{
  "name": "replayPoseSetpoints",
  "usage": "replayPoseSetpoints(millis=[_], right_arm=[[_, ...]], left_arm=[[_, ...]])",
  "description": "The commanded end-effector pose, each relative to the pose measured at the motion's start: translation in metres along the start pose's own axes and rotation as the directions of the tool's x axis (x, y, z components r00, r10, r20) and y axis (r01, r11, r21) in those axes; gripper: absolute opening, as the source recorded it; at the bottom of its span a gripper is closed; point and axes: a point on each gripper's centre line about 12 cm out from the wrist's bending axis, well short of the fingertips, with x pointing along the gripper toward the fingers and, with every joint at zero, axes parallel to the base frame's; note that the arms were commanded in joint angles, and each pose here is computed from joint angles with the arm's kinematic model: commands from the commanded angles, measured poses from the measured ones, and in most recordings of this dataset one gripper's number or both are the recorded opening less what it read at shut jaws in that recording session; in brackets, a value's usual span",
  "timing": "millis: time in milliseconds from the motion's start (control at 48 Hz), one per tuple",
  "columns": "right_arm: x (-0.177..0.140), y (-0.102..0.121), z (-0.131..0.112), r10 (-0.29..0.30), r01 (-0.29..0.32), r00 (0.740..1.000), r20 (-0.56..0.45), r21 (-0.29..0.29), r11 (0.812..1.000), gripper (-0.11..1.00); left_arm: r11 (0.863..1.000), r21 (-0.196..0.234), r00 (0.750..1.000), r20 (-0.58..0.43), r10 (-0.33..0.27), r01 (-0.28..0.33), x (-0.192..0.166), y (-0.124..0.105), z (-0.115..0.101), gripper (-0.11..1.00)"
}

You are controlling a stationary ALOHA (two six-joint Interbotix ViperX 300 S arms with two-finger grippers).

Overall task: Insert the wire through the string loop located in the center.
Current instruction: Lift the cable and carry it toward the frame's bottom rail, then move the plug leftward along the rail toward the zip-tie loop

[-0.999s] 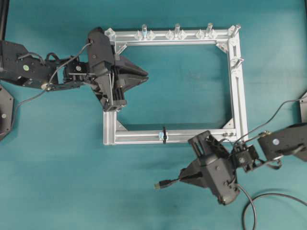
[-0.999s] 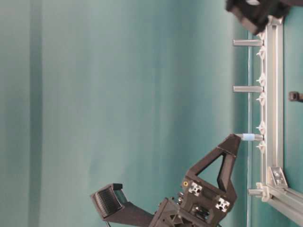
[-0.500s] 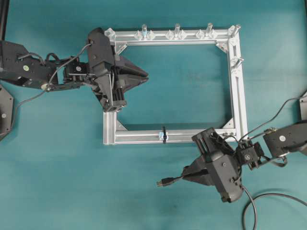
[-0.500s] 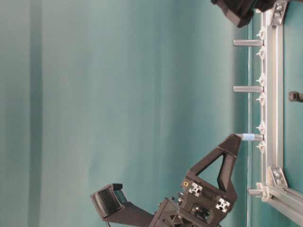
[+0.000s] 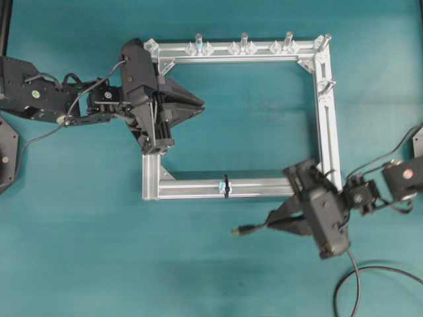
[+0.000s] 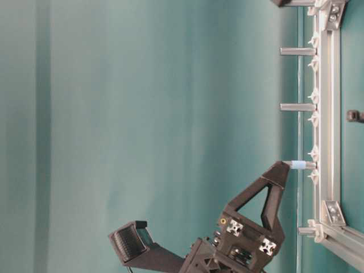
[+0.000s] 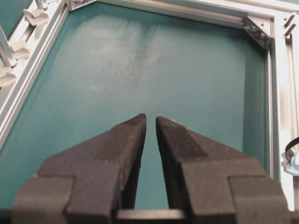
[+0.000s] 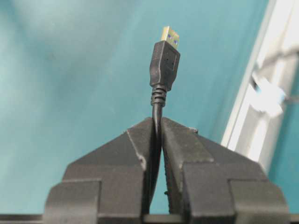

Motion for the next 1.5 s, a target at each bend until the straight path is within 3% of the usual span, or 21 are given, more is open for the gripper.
replayPoseSetpoints(millis=[0,583,1478], right_arm=[[-0.012,-0.007,0.007,-0.017,0.017,0.999,0.036,0.01,1.0,0.07],[-0.048,-0.042,-0.018,-0.127,0.125,0.992,0.018,0.082,0.989,0.07],[-0.049,-0.044,-0.023,-0.135,0.134,0.991,0.005,0.088,0.987,0.07]], left_arm=[[1.0,-0.004,0.999,0.035,-0.007,0.007,-0.004,-0.002,0.011,0.2],[1.0,-0.004,0.999,0.038,-0.007,0.007,-0.004,-0.002,0.012,0.2],[1.0,-0.004,0.999,0.038,-0.009,0.009,-0.004,-0.003,0.012,0.2]])
